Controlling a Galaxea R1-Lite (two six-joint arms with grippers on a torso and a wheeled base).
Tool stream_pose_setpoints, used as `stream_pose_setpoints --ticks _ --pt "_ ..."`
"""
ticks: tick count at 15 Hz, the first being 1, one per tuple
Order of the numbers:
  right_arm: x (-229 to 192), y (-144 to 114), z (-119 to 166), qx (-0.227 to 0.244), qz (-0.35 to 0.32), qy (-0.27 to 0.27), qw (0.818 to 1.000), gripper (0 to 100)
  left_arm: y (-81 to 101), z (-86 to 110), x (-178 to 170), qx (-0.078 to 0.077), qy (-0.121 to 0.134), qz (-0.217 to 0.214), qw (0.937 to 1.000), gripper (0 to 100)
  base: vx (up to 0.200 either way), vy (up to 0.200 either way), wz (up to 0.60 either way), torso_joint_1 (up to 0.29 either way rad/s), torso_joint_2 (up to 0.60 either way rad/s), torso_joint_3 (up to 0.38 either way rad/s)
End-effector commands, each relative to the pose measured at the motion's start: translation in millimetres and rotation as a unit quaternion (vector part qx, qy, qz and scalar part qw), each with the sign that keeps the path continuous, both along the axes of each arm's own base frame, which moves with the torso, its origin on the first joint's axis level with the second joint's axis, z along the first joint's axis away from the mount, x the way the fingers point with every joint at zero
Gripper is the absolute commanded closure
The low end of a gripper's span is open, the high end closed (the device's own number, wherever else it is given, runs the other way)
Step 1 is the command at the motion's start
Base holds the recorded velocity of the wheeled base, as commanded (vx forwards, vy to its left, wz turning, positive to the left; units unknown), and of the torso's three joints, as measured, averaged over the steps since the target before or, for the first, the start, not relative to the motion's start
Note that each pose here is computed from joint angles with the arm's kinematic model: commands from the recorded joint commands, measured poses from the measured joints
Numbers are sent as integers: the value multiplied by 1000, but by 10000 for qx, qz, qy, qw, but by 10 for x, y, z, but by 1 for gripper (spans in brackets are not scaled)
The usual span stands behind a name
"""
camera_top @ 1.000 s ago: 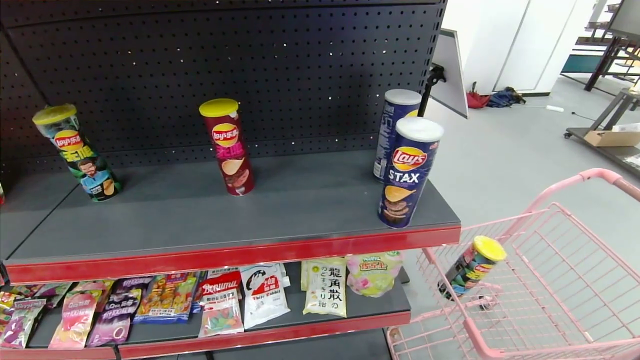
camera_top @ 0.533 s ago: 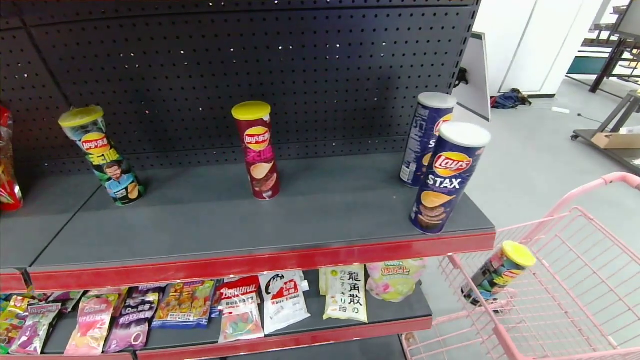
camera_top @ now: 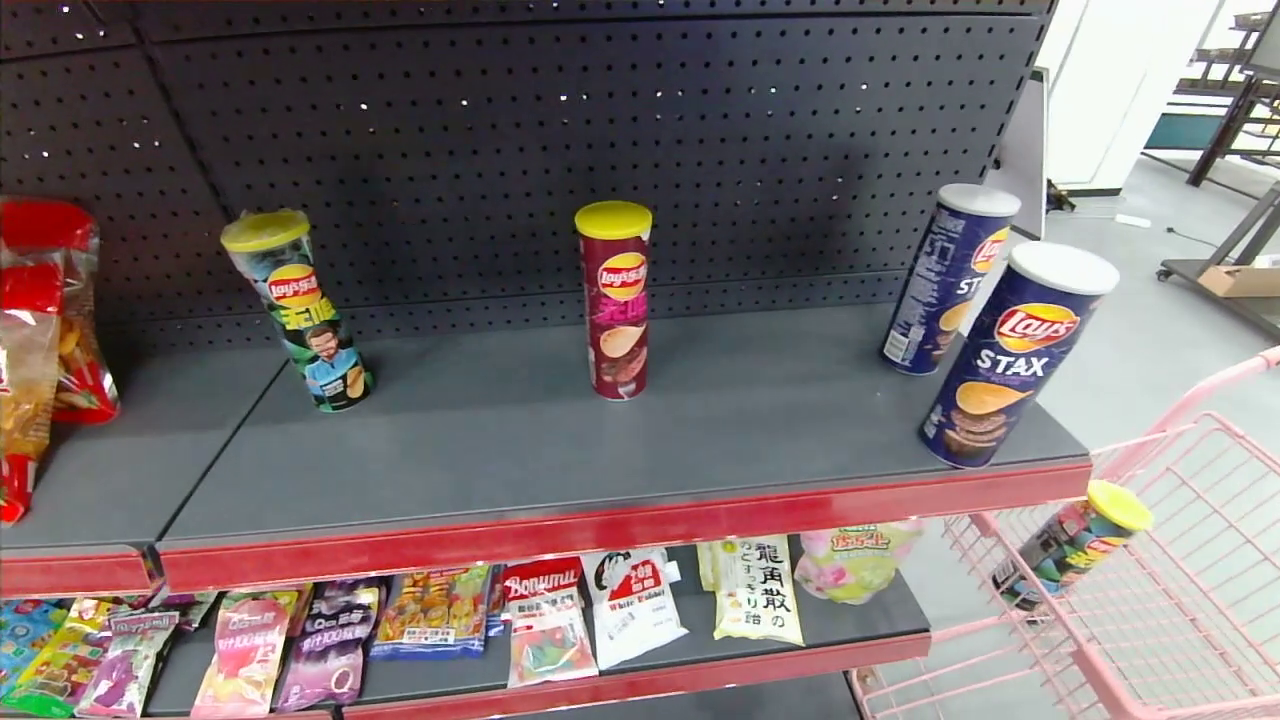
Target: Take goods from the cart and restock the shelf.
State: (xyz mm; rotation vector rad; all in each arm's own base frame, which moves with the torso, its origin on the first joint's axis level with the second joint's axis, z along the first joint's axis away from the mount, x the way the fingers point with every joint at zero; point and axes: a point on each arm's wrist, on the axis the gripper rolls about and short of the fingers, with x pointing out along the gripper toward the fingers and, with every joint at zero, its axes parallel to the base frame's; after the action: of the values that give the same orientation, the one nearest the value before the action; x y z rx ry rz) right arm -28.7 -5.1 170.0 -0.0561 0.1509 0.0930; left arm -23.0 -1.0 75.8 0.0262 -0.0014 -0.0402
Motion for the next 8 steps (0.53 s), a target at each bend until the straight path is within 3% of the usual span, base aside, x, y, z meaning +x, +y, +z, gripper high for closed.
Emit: stream_pose_setpoints --ticks 1,4,8 --pt "-26 -3 -31 31 153 -42 9999 100 0 -1 0 0 4 2 10000 0 0 200 0 2 2 2" --pt "-42 -5 -90 34 169 -50 9998 100 0 1 0 7 -4 2 10000 0 0 0 0 0 0 0" --pt "-51 -7 -126 30 177 -73 9998 100 0 1 0 7 -4 2 10000 0 200 0 0 -6 4 7"
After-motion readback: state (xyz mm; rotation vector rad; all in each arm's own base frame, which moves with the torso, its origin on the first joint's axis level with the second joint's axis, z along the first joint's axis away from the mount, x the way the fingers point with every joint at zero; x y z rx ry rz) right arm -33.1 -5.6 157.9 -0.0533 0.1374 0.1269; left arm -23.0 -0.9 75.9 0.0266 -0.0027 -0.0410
